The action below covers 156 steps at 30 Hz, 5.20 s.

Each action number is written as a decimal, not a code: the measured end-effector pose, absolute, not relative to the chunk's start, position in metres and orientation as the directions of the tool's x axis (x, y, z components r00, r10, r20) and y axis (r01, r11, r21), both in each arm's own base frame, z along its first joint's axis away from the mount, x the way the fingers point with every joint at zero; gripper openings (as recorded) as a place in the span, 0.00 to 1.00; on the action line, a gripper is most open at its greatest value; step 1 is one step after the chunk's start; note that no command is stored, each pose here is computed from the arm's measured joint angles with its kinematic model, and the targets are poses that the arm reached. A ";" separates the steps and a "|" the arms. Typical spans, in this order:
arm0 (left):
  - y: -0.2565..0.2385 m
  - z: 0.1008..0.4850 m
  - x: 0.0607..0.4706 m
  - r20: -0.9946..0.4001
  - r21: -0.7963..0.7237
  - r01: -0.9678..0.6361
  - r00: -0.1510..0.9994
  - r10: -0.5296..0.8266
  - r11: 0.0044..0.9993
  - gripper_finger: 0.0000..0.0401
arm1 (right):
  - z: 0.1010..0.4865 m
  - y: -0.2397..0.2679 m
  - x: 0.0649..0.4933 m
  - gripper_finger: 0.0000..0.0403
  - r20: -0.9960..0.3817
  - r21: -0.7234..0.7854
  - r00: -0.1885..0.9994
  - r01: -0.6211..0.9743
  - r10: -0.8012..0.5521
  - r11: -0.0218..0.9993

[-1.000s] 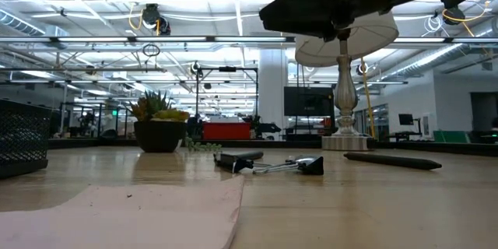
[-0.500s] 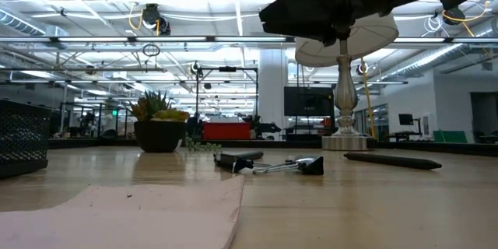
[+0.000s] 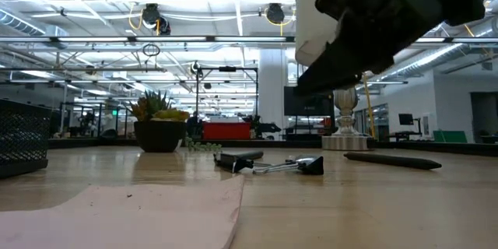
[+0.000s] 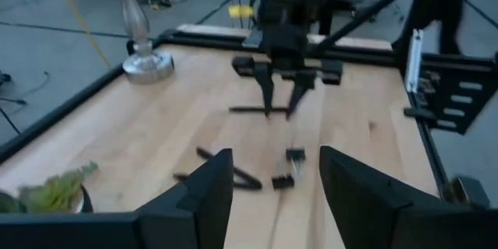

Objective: Pick and place office supplies into organizer
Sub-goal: Put the right binder clip into the bottom left section of the desk organizer

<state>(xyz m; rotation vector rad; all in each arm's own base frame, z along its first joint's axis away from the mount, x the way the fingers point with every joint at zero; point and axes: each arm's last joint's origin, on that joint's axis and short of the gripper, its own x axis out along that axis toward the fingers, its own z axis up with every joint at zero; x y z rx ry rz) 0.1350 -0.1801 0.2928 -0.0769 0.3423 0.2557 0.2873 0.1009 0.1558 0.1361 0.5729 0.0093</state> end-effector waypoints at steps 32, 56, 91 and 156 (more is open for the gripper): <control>-0.155 0.282 0.176 -0.388 -0.059 -0.367 0.865 0.317 0.928 0.43 | 0.068 0.115 0.287 0.55 -0.454 0.090 0.874 -0.150 0.175 0.985; -0.157 0.284 0.177 -0.377 -0.073 -0.361 0.873 0.309 0.930 0.40 | 0.080 0.120 0.308 0.63 -0.445 0.121 0.843 -0.276 0.301 0.953; -0.157 0.284 0.177 -0.378 -0.073 -0.353 0.875 0.302 0.933 0.37 | 0.051 0.147 0.331 0.65 -0.464 0.151 0.863 -0.149 0.203 0.977; -0.159 0.285 0.188 -0.341 -0.172 -0.391 0.885 0.318 0.904 0.34 | 0.100 0.158 0.296 0.39 -0.223 -0.352 0.965 0.053 -0.139 0.934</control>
